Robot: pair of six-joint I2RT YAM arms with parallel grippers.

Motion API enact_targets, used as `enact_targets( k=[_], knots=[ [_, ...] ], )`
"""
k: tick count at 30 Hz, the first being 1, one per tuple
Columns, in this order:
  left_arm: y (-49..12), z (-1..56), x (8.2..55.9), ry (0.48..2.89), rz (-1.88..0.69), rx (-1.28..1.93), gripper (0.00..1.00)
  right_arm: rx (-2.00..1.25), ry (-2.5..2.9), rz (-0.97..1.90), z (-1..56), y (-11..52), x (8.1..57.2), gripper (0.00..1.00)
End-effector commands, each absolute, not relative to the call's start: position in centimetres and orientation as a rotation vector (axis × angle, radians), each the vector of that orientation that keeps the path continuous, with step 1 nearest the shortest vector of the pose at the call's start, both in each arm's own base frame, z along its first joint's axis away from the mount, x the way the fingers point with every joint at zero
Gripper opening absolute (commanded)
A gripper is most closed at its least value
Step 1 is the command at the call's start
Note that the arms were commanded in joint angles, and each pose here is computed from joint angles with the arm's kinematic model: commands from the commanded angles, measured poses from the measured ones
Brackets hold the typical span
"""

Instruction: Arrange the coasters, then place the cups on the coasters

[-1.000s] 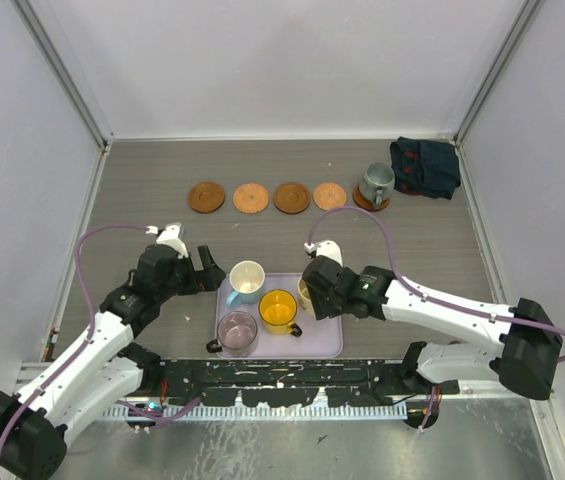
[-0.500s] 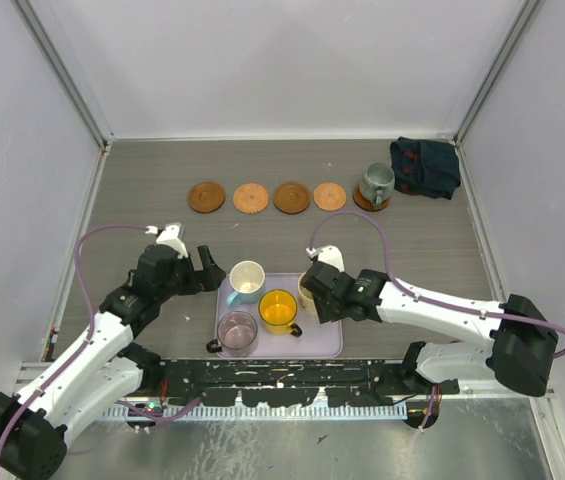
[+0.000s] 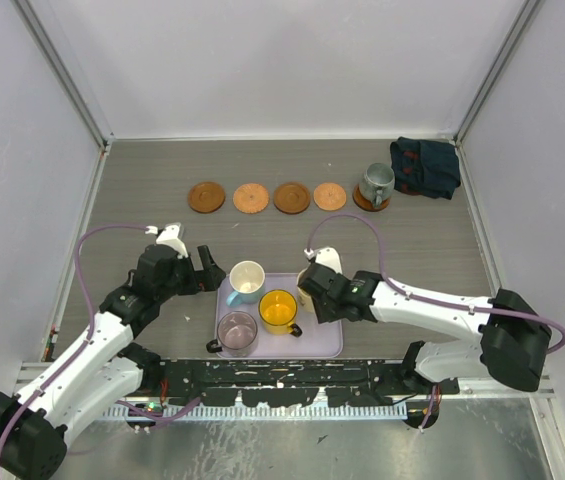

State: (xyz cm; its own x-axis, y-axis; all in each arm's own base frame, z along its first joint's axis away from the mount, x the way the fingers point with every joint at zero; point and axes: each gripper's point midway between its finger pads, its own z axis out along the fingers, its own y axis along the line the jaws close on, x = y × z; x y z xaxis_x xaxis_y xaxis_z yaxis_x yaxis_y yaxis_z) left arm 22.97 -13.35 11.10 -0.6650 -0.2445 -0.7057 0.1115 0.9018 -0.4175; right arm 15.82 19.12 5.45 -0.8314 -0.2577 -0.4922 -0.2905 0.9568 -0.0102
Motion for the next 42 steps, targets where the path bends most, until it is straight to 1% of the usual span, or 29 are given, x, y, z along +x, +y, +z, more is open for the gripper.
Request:
enact_targets(
  k=[1, 5, 7, 9, 10, 19, 30, 37, 42],
  knots=[
    [-13.6, 12.0, 23.6, 2.184, -0.564, -0.081, 0.98, -0.348, 2.546, 0.123, 5.9, 20.2, 17.1, 0.42],
    [-13.6, 11.9, 23.6, 2.184, -0.562, -0.084, 0.98, -0.348, 2.547, 0.118, 5.7, 20.1, 17.0, 0.34],
    [-13.5, 11.9, 23.5, 2.185, -0.560, -0.083, 0.98, -0.346, 2.545, 0.119, 5.7, 20.0, 17.0, 0.23],
    [-13.6, 11.9, 23.6, 2.184, -0.561, -0.085, 0.98, -0.342, 2.541, 0.118, 5.7, 19.9, 17.0, 0.03],
    [-13.6, 11.9, 23.6, 2.186, -0.561, -0.084, 0.98, -0.343, 2.539, 0.119, 5.7, 19.8, 17.0, 0.01],
    [-13.6, 12.0, 23.7, 2.180, -0.565, -0.088, 0.98, -0.385, 2.522, 0.102, 6.0, 19.9, 17.4, 0.01],
    [-13.6, 12.7, 24.3, 2.149, -0.557, -0.101, 0.98, -0.379, 2.356, 0.108, 10.4, 21.7, 20.4, 0.01],
    [-13.3, 13.1, 24.8, 2.132, -0.539, -0.117, 0.98, -0.338, 2.224, 0.057, 14.4, 22.3, 23.0, 0.01],
    [-13.3, 13.7, 25.4, 2.114, -0.529, -0.123, 0.98, -0.310, 2.156, -0.056, 17.0, 22.4, 26.7, 0.01]
  ],
)
